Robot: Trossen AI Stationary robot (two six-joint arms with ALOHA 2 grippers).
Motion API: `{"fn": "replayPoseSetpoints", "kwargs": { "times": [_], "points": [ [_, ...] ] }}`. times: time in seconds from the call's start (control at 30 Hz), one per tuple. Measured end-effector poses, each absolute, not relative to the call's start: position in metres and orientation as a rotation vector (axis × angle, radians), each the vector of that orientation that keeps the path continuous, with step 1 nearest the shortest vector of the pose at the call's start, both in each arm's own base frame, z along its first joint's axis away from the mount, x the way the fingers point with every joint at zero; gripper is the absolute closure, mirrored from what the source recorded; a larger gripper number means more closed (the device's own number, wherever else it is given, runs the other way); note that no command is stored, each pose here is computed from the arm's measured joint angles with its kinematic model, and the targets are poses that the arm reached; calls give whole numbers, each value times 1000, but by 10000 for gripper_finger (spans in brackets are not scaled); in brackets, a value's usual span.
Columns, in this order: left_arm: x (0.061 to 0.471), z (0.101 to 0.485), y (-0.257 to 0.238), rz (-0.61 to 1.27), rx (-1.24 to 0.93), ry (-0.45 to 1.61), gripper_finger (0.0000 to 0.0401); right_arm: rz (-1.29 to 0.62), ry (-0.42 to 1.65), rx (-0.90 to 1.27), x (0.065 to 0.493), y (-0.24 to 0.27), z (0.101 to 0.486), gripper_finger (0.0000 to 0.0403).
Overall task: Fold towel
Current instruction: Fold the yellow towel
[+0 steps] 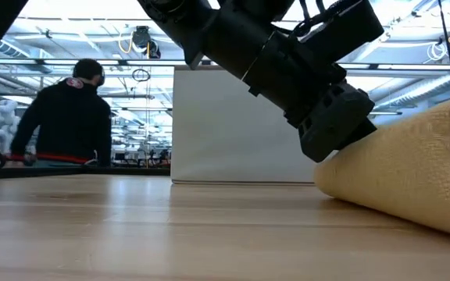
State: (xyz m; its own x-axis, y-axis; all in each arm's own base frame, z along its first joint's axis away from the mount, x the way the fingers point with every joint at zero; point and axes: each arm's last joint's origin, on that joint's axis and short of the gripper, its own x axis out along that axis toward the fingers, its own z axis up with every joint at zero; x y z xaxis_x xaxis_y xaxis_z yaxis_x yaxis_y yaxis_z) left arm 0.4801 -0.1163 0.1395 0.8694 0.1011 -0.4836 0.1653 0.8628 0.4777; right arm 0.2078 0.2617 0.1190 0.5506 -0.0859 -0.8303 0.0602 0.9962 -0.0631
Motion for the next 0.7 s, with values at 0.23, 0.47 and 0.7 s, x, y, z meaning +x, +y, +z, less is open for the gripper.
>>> {"fn": "replayPoseSetpoints", "kwargs": {
  "times": [0.23,0.47,0.7],
  "points": [
    [480,140,-116,7,525,523,152,-56,996,-11,205,261,129,403],
    [480,140,-115,46,487,528,118,-22,1014,10,201,259,144,403],
    [480,139,-115,46,487,531,117,66,934,43,191,260,177,403]
  ]
}}
